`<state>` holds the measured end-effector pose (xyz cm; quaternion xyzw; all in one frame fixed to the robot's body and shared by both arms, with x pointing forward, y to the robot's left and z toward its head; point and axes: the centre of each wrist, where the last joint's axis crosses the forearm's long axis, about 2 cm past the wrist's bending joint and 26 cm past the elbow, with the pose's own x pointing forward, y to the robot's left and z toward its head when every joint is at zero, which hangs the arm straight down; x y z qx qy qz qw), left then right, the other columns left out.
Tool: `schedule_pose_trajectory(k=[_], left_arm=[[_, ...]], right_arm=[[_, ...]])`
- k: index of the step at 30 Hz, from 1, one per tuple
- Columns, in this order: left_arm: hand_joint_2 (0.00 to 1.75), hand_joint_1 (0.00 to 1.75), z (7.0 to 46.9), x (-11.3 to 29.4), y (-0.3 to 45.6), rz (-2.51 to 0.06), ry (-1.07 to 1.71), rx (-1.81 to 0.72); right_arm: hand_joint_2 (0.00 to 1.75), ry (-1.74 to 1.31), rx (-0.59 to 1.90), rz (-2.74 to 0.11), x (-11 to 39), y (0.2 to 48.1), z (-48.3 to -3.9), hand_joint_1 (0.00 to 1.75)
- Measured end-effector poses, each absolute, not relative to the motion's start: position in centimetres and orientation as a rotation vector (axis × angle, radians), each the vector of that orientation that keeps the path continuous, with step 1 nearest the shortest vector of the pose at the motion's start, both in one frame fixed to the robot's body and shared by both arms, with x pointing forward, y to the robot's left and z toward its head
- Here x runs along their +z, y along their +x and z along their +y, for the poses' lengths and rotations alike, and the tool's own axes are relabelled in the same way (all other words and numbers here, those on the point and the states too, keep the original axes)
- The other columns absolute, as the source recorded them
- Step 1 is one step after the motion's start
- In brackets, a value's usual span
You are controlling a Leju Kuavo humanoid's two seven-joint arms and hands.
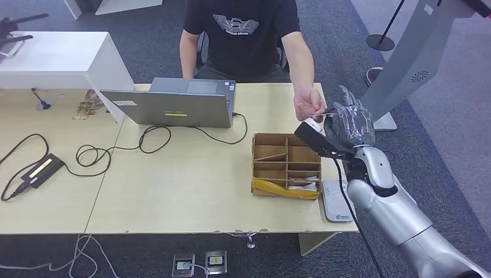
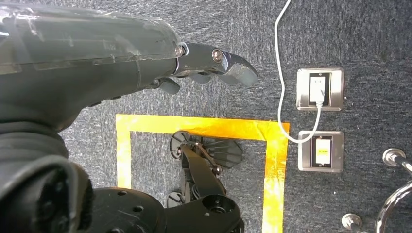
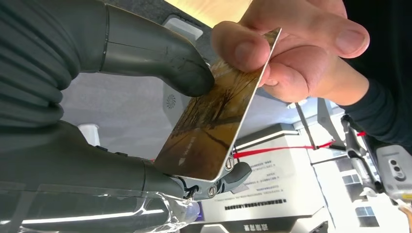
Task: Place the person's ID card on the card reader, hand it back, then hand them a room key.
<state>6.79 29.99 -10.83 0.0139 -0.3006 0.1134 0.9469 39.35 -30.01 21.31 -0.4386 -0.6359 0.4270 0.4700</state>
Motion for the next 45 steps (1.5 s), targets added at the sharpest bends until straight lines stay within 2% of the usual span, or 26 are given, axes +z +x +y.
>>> schedule_pose_trajectory(k=[1, 2, 5, 6, 21, 28, 45], left_arm=[[0.00, 0.00, 30.0, -10.8, 6.8, -0.612, 0.028, 0.230], [0.00, 0.00, 30.0, -10.8, 6.8, -0.612, 0.028, 0.227], [0.00, 0.00, 30.0, -10.8, 6.8, -0.614, 0.027, 0.222], [0.00, 0.00, 30.0, -10.8, 6.8, -0.615, 0.027, 0.221], [0.00, 0.00, 30.0, -10.8, 6.7, -0.624, 0.028, 0.215], [0.00, 0.00, 30.0, -10.9, 6.7, -0.621, 0.029, 0.228], [0.00, 0.00, 30.1, -10.9, 6.7, -0.618, 0.035, 0.266]], right_arm=[[1.75, -1.076, 1.043, -1.554, 21.3, 39.4, -30.0, 1.75], [1.75, -1.078, 1.039, -1.549, 21.2, 39.4, -30.1, 1.51], [1.75, -1.087, 1.031, -1.532, 21.0, 39.4, -30.2, 0.21], [1.75, -1.089, 1.030, -1.526, 21.0, 39.3, -30.2, 0.01], [1.75, -1.189, 1.044, -1.404, 19.4, 37.7, -31.8, 0.00], [1.75, -1.170, 1.119, -1.280, 19.6, 34.8, -33.3, 0.00], [1.75, -1.096, 1.191, -1.302, 21.7, 31.2, -34.3, 0.00]])
